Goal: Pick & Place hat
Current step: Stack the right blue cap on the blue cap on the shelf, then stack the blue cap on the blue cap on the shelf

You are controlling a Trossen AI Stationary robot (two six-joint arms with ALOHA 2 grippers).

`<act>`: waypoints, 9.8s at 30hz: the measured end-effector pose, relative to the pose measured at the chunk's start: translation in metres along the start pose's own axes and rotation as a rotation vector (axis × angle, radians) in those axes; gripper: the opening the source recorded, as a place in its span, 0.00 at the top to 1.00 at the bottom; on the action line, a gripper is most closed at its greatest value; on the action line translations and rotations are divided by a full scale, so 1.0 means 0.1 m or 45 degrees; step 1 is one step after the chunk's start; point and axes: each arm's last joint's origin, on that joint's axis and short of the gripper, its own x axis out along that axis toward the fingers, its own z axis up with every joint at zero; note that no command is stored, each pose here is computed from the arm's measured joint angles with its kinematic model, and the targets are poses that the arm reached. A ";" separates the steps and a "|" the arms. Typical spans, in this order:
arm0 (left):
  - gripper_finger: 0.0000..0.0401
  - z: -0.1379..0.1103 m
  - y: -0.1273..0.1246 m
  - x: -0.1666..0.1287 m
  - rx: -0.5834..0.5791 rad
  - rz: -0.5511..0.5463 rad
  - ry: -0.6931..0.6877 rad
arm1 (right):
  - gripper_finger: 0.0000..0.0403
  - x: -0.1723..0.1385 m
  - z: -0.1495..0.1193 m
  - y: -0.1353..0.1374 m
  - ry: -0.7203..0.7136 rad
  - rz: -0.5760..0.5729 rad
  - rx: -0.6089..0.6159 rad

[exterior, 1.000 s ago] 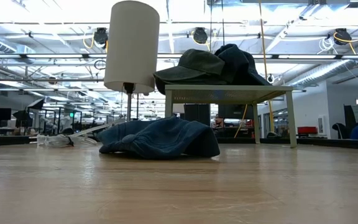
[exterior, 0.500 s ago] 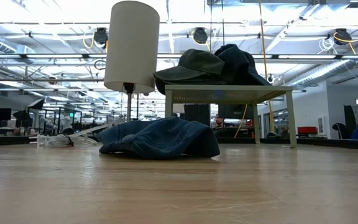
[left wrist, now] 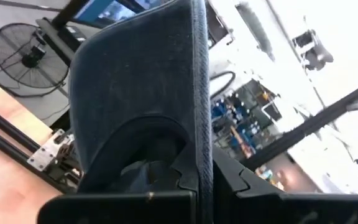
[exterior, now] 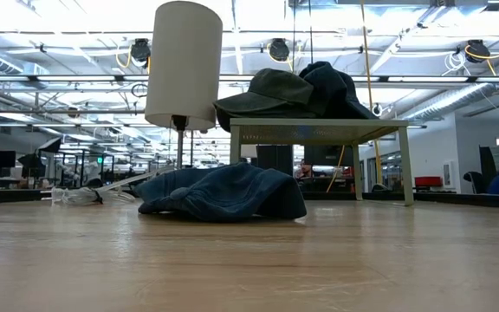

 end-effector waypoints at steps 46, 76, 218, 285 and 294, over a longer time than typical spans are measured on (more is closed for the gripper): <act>0.98 0.00 -0.07 0.03 -0.168 0.042 -0.195 | 0.49 1.19 -0.31 0.81 0.296 -0.555 -1.697; 0.72 0.03 0.01 0.01 0.139 0.151 -0.195 | 0.99 0.85 0.17 0.97 0.076 -0.622 -1.379; 0.37 -0.17 -0.10 -0.01 0.062 -0.397 0.505 | 0.53 1.16 -1.34 -0.48 0.178 -1.876 -0.204; 0.40 -2.66 0.76 0.18 -0.250 1.384 0.573 | 0.53 -0.17 -0.11 1.49 0.112 -0.562 0.385; 0.40 -3.03 1.23 0.13 -0.337 1.438 0.554 | 0.53 -0.25 -0.10 1.54 0.101 -0.513 0.499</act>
